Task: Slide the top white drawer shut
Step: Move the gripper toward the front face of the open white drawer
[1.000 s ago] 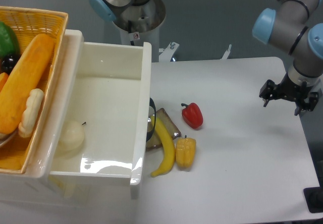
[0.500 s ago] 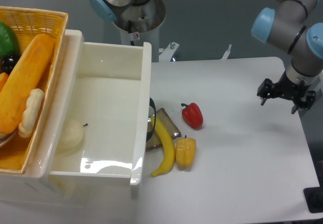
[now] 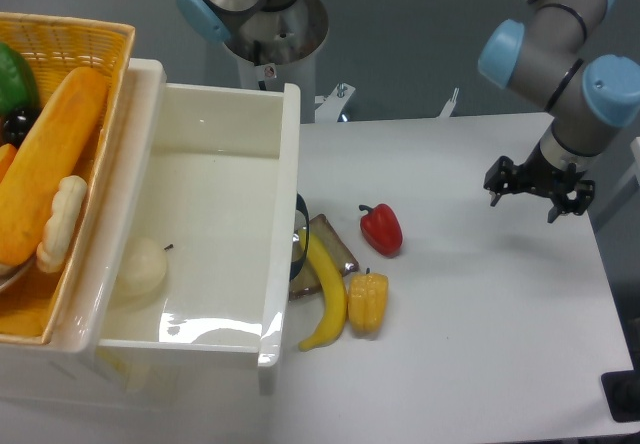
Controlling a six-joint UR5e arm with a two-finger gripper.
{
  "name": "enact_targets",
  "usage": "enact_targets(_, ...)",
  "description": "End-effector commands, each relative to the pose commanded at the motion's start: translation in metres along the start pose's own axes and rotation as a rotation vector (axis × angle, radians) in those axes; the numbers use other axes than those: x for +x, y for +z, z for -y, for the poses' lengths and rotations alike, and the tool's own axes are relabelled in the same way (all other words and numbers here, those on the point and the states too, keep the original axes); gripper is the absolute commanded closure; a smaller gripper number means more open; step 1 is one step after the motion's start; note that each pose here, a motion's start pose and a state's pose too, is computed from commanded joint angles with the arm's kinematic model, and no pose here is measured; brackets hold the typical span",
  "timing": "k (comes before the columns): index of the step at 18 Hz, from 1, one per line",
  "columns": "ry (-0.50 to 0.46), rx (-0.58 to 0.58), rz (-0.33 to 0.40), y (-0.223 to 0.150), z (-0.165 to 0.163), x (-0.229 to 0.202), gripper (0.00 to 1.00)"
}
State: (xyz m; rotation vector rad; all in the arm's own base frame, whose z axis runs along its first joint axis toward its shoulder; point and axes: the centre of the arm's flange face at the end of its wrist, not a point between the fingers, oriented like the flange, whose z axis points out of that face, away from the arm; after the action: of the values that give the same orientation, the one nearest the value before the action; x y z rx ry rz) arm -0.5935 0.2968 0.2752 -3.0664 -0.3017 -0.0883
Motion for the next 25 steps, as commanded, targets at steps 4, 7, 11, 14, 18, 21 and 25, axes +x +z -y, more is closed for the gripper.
enact_targets(4, -0.09, 0.016, -0.009, 0.0, 0.027, 0.019, 0.14)
enact_targets(7, -0.067, 0.012, -0.019, 0.002, 0.048, 0.038, 0.58)
enact_targets(11, -0.089, 0.068, -0.063, -0.009, 0.061, 0.057, 0.92)
enact_targets(14, -0.125, 0.064, -0.115, -0.021, 0.063, 0.074, 1.0)
enact_targets(18, -0.159, 0.094, -0.195, -0.023, 0.077, 0.096, 1.0)
enact_targets(21, -0.168, 0.127, -0.284, -0.026, 0.096, 0.125, 1.0)
enact_targets(25, -0.185, 0.177, -0.379, -0.033, 0.117, 0.157, 1.0)
